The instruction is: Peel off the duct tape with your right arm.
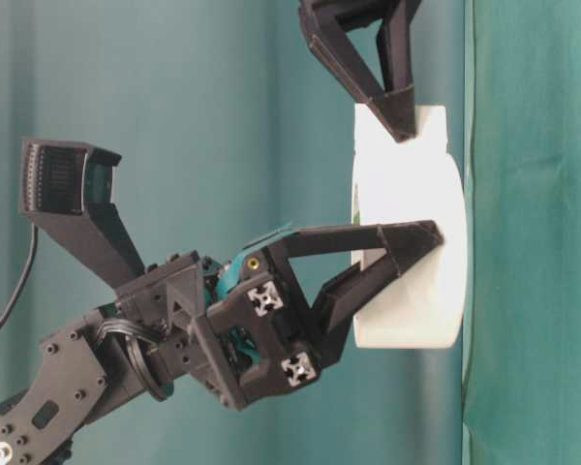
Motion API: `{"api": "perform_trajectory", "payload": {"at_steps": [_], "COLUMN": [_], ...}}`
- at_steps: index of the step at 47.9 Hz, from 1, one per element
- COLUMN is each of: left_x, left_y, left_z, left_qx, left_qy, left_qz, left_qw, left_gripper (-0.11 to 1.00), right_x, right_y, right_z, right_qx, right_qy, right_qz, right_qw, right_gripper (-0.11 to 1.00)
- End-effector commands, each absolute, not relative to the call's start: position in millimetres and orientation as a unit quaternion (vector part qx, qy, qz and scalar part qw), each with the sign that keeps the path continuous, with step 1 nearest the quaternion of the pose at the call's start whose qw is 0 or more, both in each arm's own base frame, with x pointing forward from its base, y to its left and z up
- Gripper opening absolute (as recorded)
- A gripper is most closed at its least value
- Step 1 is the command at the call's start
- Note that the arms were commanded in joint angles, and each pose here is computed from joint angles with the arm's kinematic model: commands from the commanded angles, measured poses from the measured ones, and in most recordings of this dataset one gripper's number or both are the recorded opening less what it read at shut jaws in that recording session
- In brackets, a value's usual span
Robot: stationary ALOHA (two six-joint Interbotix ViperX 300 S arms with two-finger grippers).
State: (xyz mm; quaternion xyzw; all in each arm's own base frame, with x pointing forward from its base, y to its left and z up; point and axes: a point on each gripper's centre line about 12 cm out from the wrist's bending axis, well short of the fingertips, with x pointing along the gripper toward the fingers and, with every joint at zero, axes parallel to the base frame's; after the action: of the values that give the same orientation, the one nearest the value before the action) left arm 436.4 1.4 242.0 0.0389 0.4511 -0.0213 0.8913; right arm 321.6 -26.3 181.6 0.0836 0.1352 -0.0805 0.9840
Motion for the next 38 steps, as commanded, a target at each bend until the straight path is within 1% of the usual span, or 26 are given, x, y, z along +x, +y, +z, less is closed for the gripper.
{"api": "perform_trajectory", "payload": {"at_steps": [1, 16, 24, 29, 38], "left_x": [436, 436, 436, 437, 433], "left_y": [-1, -1, -7, -19, -51], "left_z": [262, 262, 263, 265, 268], "left_qx": [0.042, 0.042, 0.045, 0.050, 0.065], "left_qy": [0.426, 0.426, 0.424, 0.421, 0.418], "left_qz": [-0.023, -0.023, -0.030, -0.042, -0.075], "left_qw": [0.904, 0.904, 0.904, 0.905, 0.903], "left_gripper": [0.22, 0.22, 0.22, 0.22, 0.22], "right_x": [329, 326, 325, 324, 320], "right_y": [-27, -27, -28, -30, -38], "right_z": [194, 193, 192, 191, 186], "right_qx": [0.083, 0.081, 0.082, 0.082, 0.084], "right_qy": [0.110, 0.101, 0.103, 0.104, 0.110], "right_qz": [-0.079, -0.081, -0.082, -0.086, -0.099], "right_qw": [0.987, 0.988, 0.988, 0.987, 0.985], "right_gripper": [-0.08, -0.09, -0.09, -0.09, -0.09]}}
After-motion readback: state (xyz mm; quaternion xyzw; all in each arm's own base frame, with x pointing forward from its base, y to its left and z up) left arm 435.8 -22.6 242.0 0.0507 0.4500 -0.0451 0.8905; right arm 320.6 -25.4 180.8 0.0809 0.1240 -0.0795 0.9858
